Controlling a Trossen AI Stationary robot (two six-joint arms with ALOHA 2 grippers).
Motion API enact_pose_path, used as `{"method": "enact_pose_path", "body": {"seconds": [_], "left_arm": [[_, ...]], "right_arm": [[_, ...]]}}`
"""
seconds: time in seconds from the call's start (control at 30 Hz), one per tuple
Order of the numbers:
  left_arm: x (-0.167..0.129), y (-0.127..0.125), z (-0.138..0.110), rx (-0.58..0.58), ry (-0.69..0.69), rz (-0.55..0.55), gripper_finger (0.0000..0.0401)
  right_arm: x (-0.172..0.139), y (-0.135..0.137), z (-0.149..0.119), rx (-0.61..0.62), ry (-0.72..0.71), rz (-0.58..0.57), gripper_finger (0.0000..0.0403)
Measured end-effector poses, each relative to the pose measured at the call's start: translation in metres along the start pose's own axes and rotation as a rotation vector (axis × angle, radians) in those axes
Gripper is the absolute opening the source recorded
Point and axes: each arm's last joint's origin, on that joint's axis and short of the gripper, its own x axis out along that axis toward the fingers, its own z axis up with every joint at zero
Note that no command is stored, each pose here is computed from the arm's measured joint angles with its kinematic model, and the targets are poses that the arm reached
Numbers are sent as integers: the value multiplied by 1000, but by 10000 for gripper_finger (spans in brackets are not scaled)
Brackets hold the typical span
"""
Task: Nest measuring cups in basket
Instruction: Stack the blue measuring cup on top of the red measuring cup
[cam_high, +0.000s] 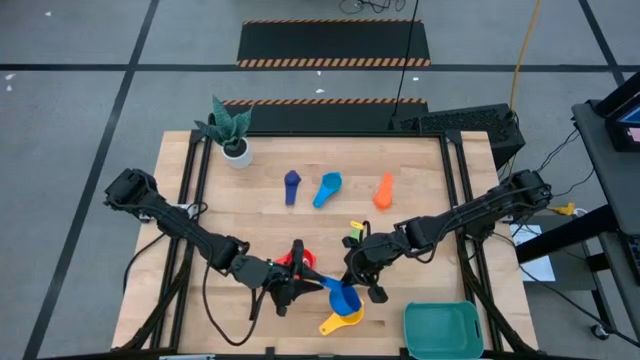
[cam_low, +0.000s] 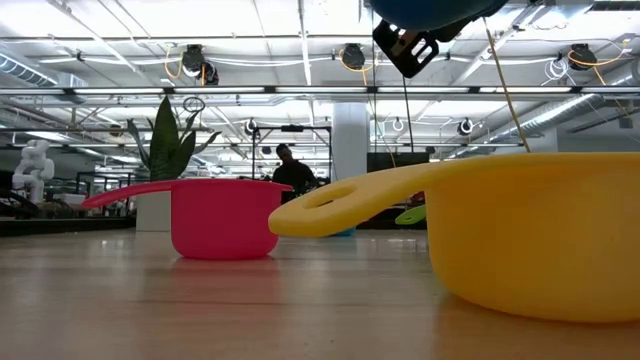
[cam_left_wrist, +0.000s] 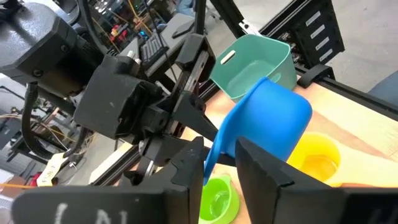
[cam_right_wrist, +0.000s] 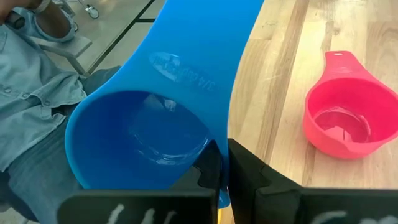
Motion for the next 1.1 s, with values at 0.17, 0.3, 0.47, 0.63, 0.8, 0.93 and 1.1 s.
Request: {"method": "enact_pose_path", "body": {"seconds": [0.17,0.3,0.47,0.63,0.8,0.93,1.1], "left_arm": [[0,0,0,-1,1,-1,79],[0,0,0,-8,1,-1,79],[6,-3,-3,-8,2,8,80],[21,-10,-10,31,-18,42,104],[22,-10,-9,47,-34,54,119],[15,-7,-4,25,-45,50,119],[16,-9,-5,19,-32,39,98]], "right_arm": [[0,1,0,2,5,23,4],[0,1,0,3,5,23,4],[0,1,0,2,5,23,4],[0,1,0,4,4,24,4],[0,1,0,10,5,23,4],[0,1,0,9,10,33,4],[0,1,0,10,12,43,4]]}}
